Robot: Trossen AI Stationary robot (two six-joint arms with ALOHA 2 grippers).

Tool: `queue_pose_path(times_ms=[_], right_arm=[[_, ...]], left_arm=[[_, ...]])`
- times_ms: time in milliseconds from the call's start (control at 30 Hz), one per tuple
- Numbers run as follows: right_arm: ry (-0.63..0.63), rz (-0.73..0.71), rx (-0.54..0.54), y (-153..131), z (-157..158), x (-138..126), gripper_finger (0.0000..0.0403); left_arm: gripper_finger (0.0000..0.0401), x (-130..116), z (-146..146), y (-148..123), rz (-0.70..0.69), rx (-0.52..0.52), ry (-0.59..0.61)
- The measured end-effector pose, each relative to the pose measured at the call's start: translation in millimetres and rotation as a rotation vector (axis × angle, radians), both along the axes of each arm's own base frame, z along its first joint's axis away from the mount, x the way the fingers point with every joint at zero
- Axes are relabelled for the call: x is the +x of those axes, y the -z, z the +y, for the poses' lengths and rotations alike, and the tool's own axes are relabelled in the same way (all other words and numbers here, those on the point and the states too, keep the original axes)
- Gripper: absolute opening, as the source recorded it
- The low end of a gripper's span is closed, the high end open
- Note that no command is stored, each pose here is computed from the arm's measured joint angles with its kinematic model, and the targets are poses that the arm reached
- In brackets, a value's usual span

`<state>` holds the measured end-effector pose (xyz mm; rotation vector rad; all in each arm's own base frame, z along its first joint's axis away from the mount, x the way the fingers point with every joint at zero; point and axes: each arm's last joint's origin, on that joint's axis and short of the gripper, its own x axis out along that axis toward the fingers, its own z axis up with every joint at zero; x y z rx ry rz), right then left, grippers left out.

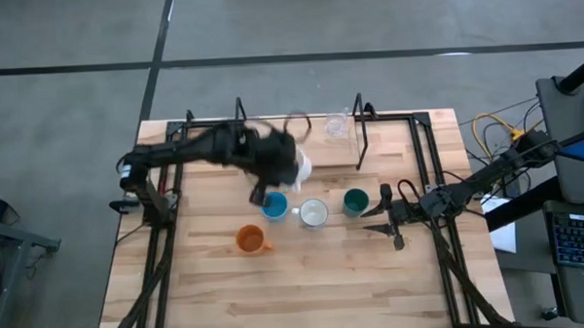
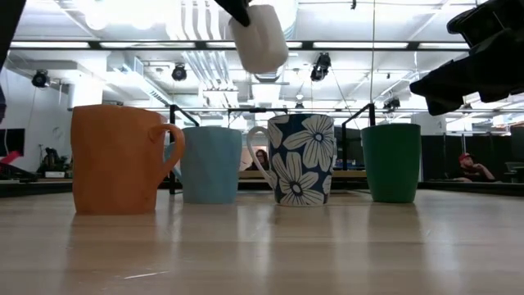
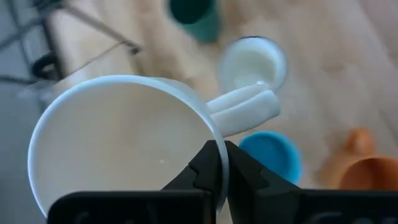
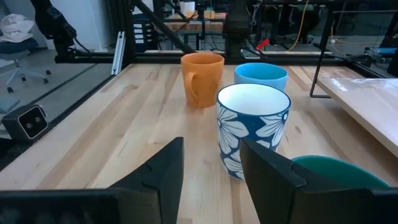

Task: Stack small to large cups/mugs on shelf
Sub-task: Put the white mug on the shelf

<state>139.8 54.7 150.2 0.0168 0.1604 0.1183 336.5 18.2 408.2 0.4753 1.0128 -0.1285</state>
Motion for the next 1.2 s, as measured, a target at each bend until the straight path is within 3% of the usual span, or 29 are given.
queue_pose_path(times_ms=[333, 733, 1200], right_arm=[[-0.001, -0.001, -0.009, 0, 0, 0, 0.0151], [-0.001, -0.001, -0.009, 0, 0, 0, 0.0151], [-0.001, -0.002, -0.004, 0, 0, 0, 0.0151]], left_arm=[[0.0000, -12, 67, -32, -0.135, 0.065, -0.118], [0.0000, 10, 111, -30, -0.172, 0.093, -0.141], [0.0000, 18, 157, -26, -0.296, 0.002, -0.126]])
